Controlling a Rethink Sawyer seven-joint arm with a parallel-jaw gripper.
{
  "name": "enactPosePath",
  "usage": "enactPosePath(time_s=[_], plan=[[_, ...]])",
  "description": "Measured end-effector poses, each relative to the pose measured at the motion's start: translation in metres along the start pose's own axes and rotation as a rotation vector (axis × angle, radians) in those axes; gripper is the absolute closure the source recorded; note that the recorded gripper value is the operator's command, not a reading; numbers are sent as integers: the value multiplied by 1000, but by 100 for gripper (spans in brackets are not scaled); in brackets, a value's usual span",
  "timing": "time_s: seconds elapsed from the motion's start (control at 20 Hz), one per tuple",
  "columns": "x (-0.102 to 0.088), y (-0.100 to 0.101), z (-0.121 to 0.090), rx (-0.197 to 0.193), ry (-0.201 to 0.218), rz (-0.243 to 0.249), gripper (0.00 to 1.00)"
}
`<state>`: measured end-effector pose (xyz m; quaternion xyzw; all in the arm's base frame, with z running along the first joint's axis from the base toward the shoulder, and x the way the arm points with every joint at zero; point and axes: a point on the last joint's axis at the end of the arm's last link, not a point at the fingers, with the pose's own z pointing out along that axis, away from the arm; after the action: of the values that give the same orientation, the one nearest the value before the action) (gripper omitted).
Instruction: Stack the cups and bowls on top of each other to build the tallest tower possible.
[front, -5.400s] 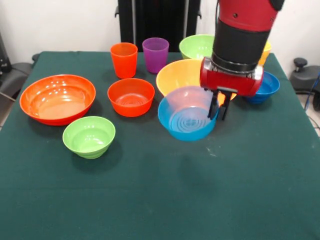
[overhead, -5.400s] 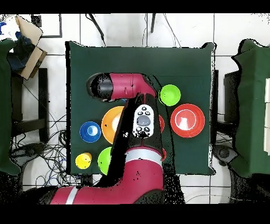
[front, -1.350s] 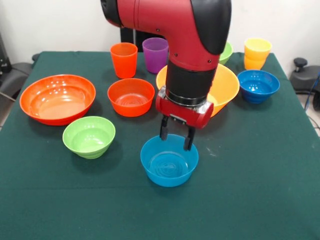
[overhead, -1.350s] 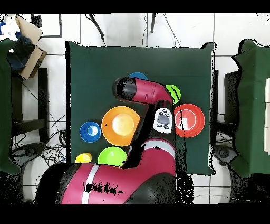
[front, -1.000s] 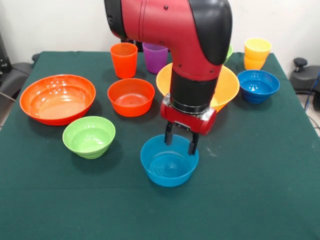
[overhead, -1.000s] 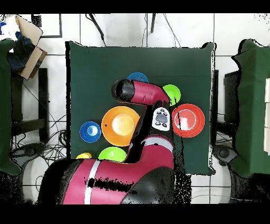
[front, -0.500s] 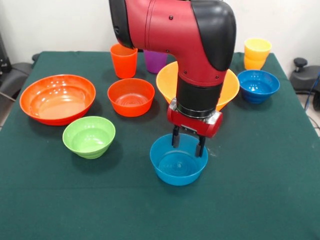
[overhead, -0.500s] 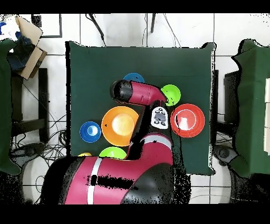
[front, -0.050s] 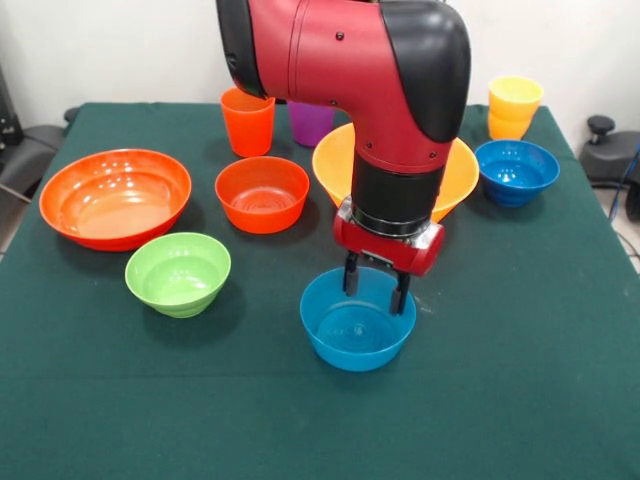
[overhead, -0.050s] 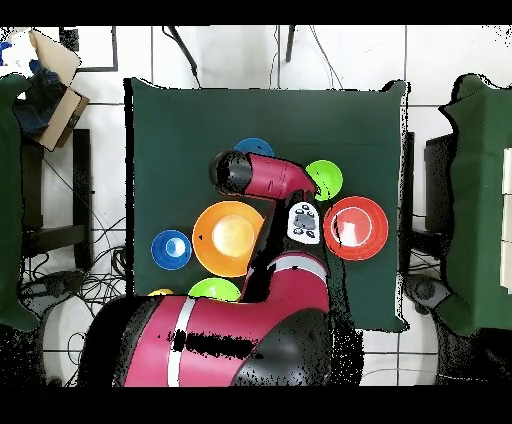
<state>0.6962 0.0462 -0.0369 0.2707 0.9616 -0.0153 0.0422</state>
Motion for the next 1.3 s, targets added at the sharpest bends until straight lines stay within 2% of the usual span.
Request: enactPosePath(time_s=[0.3, 0.75, 1.0, 1.3], plan=[[-2, 2, -11, 8, 5, -5, 0], [-17, 9, -49, 4, 14, -4, 0], [-21, 10, -58, 1, 8, -3, 0], [-21, 11, -59, 1, 7, -4, 0]])
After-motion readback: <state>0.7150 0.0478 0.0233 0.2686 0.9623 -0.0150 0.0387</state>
